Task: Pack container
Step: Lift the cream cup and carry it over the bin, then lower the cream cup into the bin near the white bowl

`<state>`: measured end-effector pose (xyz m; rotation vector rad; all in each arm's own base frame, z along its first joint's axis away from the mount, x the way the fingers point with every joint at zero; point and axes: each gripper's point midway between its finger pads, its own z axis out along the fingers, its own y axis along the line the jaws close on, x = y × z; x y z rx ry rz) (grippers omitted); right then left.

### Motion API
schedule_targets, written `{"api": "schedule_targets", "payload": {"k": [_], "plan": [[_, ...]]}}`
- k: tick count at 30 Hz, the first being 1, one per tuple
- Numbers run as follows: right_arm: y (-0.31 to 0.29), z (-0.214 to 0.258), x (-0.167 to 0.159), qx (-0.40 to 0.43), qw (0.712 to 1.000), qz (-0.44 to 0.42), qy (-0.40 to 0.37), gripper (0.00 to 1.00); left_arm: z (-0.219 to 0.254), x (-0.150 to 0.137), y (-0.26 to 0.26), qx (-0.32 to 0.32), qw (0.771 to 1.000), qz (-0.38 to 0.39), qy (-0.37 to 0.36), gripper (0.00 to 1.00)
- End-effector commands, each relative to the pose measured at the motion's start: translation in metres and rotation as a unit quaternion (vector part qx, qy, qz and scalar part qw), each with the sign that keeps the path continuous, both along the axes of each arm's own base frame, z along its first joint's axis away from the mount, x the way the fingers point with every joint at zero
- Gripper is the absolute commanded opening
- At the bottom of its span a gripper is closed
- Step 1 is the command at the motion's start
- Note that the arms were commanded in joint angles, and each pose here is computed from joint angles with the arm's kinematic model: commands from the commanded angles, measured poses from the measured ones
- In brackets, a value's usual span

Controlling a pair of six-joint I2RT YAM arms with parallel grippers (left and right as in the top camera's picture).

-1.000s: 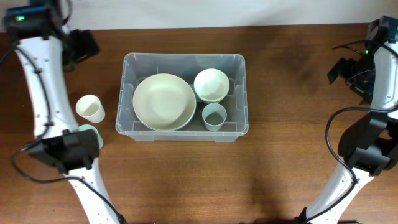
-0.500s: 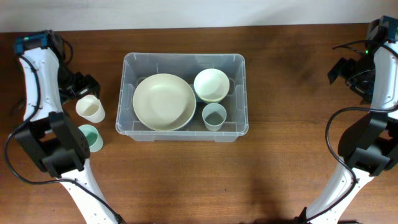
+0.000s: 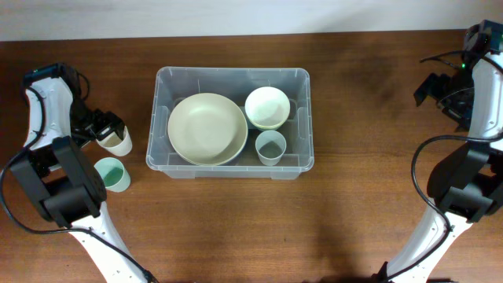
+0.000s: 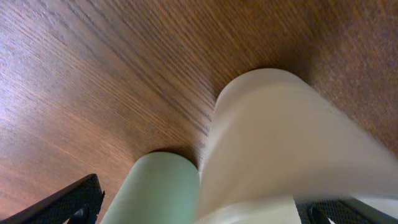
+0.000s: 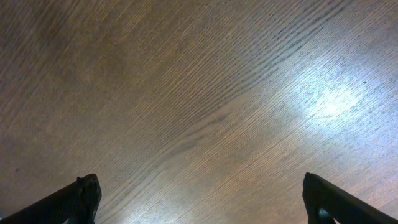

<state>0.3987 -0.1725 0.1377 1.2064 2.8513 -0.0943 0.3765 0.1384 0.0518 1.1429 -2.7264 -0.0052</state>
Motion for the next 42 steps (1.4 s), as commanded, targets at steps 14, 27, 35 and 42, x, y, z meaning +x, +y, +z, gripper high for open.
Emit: {"api": "schedule_targets", "payload": {"k": [14, 27, 35, 42], "plan": [[-0.001, -0.001, -0.001, 0.0, 1.0, -0.002, 0.002, 0.99, 0.057, 0.035, 0.022, 0.031, 0.995, 0.007, -0.094, 0.01], [-0.001, -0.001, -0.001, 0.0, 1.0, -0.002, 0.002, 0.99, 0.306, 0.067, -0.117, 0.031, 0.865, -0.272, -0.42, 0.01], [-0.001, -0.001, -0.001, 0.0, 1.0, -0.002, 0.002, 0.99, 0.287, 0.042, -0.289, -0.051, 0.794, -0.464, -0.389, 0.01], [-0.001, -0.001, -0.001, 0.0, 1.0, -0.002, 0.002, 0.99, 0.228, 0.01, -0.351, -0.062, 0.788, -0.541, -0.287, 0.03]]}}
